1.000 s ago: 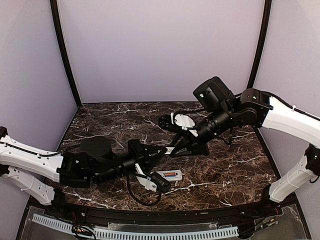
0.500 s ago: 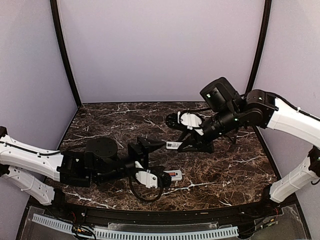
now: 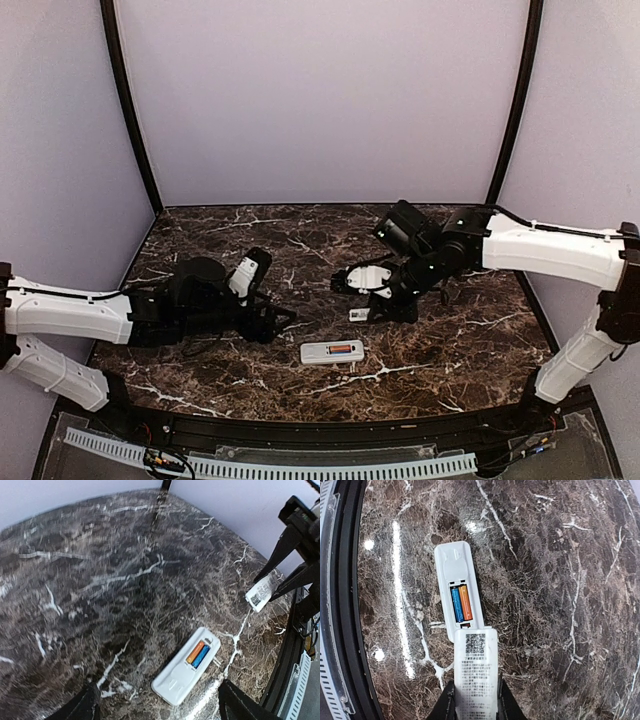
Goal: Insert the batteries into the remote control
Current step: Place the battery cover on the remote control without the battery cover.
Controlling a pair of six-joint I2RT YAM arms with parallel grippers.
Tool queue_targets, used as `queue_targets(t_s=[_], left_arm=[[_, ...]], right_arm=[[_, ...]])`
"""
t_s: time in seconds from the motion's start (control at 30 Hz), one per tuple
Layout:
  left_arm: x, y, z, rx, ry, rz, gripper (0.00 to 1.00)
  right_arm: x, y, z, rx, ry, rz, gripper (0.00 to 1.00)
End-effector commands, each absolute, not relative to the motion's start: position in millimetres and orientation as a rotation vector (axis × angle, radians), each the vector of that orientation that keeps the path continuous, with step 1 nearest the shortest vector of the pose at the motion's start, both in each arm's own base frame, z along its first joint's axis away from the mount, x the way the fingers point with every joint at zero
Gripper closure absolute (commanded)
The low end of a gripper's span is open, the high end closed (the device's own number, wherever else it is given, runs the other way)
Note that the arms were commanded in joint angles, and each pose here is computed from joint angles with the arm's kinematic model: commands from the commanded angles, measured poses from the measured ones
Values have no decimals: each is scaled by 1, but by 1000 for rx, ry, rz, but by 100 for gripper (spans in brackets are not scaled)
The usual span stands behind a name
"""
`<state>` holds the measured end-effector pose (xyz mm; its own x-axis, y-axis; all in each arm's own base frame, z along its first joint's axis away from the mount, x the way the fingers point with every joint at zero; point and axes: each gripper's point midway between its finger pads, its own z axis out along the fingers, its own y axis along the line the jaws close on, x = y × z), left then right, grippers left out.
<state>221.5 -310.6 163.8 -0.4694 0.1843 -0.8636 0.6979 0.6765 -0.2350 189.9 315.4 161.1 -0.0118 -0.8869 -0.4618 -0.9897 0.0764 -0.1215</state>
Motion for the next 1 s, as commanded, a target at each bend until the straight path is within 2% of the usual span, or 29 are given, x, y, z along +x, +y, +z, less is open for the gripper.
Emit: queue_targets(t_s=[0.0, 0.27, 0.97], left_arm=[[231, -299, 124, 410, 2210, -768, 18], [256, -270, 82, 248, 2252, -650, 15], [271, -262, 63, 180, 2176, -608, 15]], right_arm=[[194, 331, 139, -1938, 1892, 306, 94], [192, 346, 89, -2076, 1928, 282, 97], [188, 366, 59, -2181, 2011, 310, 96]])
